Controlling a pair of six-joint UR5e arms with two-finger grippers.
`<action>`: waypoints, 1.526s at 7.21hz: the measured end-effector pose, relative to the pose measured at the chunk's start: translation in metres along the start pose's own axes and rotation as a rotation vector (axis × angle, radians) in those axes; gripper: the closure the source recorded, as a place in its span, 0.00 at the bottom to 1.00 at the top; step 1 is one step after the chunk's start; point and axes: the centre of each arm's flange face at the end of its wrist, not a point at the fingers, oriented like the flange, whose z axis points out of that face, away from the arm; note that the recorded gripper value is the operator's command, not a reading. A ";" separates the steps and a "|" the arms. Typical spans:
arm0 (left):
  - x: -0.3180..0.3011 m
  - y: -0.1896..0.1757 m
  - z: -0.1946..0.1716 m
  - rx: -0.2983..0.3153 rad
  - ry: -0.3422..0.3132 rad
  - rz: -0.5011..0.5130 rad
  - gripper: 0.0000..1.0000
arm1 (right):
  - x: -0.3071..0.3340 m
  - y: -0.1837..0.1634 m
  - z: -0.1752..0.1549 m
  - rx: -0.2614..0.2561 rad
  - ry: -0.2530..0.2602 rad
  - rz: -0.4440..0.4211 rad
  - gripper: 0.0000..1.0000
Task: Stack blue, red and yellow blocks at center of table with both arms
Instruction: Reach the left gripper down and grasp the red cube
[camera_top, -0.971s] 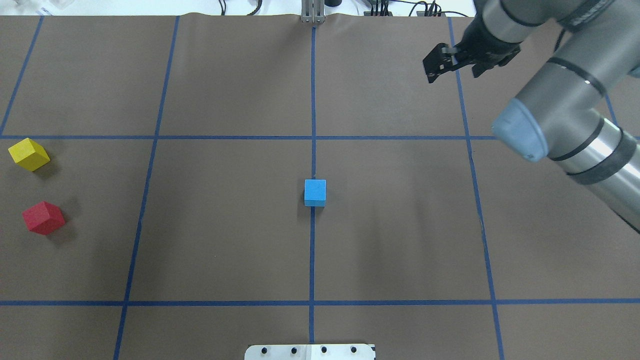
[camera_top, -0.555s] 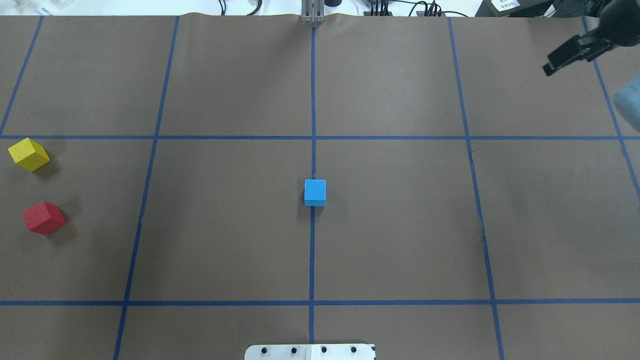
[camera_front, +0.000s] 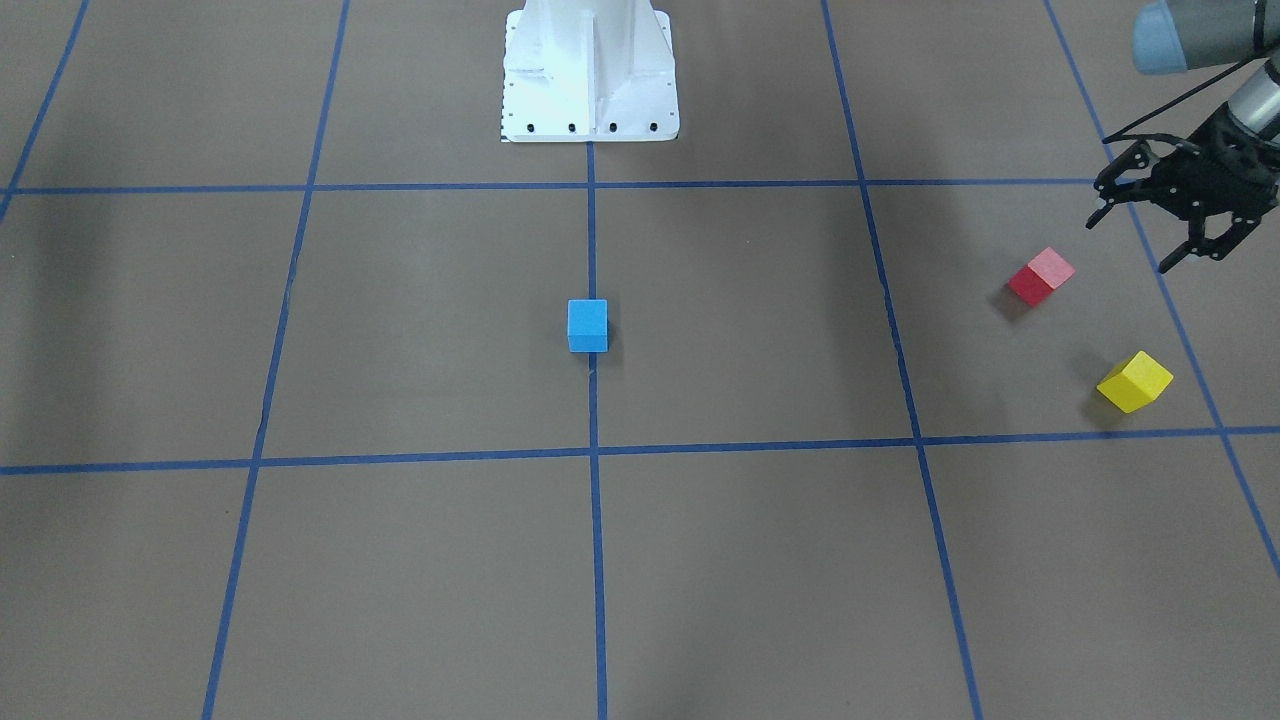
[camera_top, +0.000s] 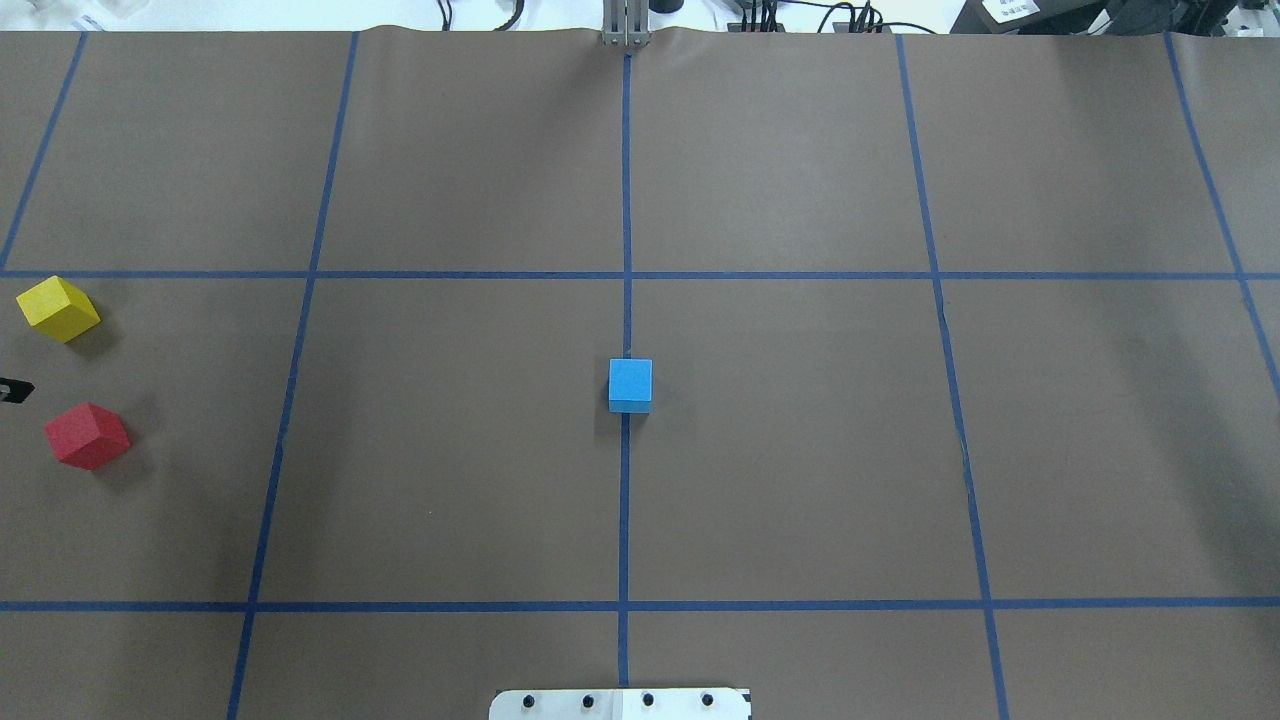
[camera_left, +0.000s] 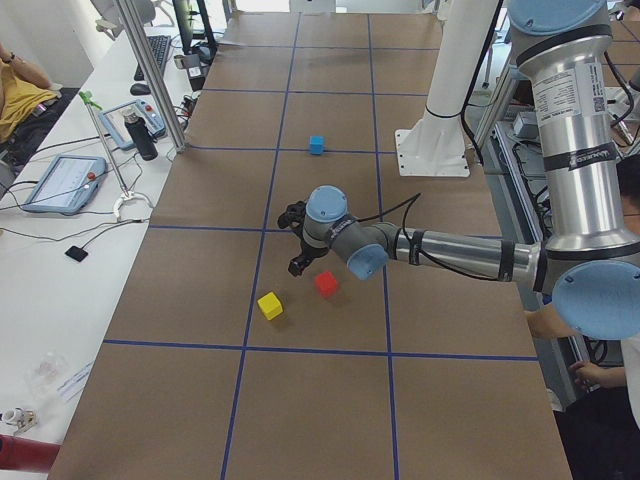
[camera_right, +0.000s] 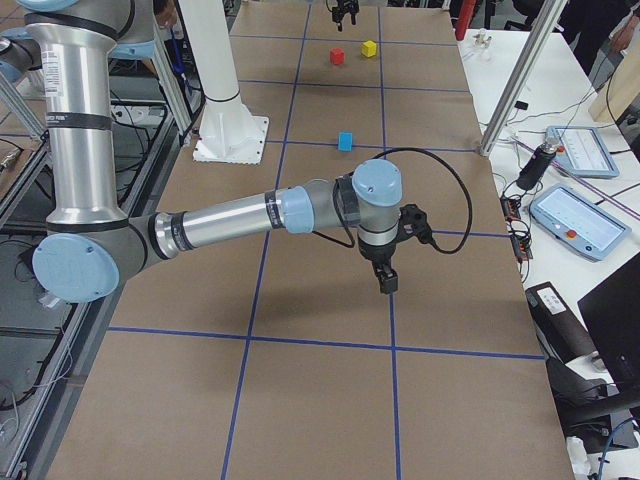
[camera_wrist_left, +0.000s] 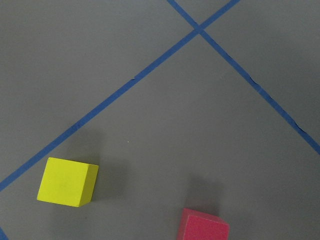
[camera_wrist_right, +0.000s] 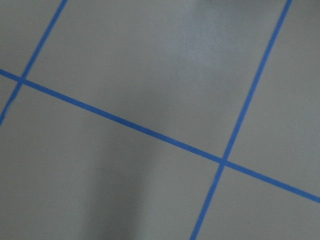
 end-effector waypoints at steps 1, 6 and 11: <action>0.006 0.007 0.024 -0.010 -0.010 0.022 0.00 | 0.012 0.019 0.000 -0.004 0.005 0.009 0.00; 0.028 0.039 0.092 -0.055 0.032 0.119 0.39 | 0.023 0.040 0.003 -0.013 0.011 0.026 0.00; 0.047 0.018 0.094 -0.015 0.071 0.123 1.00 | 0.027 0.045 0.006 -0.021 0.012 0.033 0.00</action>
